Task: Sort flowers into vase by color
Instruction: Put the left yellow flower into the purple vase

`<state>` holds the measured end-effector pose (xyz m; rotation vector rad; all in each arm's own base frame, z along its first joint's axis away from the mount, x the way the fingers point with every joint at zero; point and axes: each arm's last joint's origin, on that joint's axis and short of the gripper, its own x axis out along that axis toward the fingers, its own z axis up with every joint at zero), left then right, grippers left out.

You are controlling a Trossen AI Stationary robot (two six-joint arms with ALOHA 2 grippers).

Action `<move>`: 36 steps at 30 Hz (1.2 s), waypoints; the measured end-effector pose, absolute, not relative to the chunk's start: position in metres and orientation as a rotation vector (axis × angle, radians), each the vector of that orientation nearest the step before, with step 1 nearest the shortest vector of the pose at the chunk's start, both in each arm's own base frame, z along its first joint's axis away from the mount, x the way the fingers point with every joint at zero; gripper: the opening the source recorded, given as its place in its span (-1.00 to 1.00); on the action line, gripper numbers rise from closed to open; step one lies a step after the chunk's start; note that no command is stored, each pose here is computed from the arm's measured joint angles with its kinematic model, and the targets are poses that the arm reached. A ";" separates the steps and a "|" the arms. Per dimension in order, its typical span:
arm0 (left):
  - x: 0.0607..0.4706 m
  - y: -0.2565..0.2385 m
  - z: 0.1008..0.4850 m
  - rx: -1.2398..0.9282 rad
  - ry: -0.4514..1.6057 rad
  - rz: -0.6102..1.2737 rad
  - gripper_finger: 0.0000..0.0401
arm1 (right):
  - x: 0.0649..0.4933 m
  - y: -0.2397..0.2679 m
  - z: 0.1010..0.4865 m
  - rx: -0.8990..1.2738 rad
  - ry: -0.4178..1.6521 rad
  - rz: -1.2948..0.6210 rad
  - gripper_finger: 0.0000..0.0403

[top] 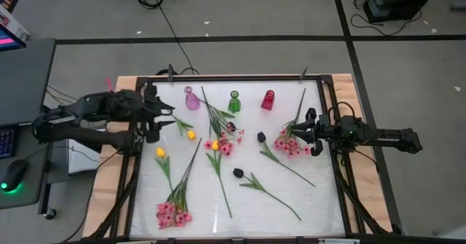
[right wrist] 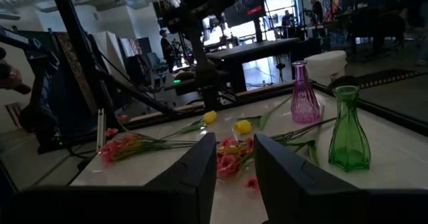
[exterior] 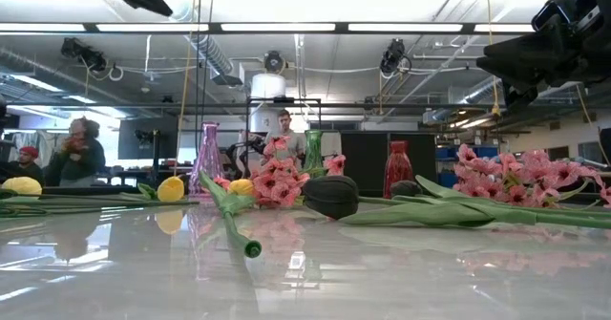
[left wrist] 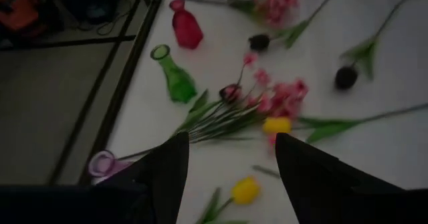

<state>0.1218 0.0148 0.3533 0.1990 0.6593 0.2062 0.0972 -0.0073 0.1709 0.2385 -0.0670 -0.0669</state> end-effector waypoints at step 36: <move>0.100 0.007 0.316 -1.022 1.073 0.758 0.14 | 0.097 -0.007 0.171 0.238 -0.067 -0.067 -0.45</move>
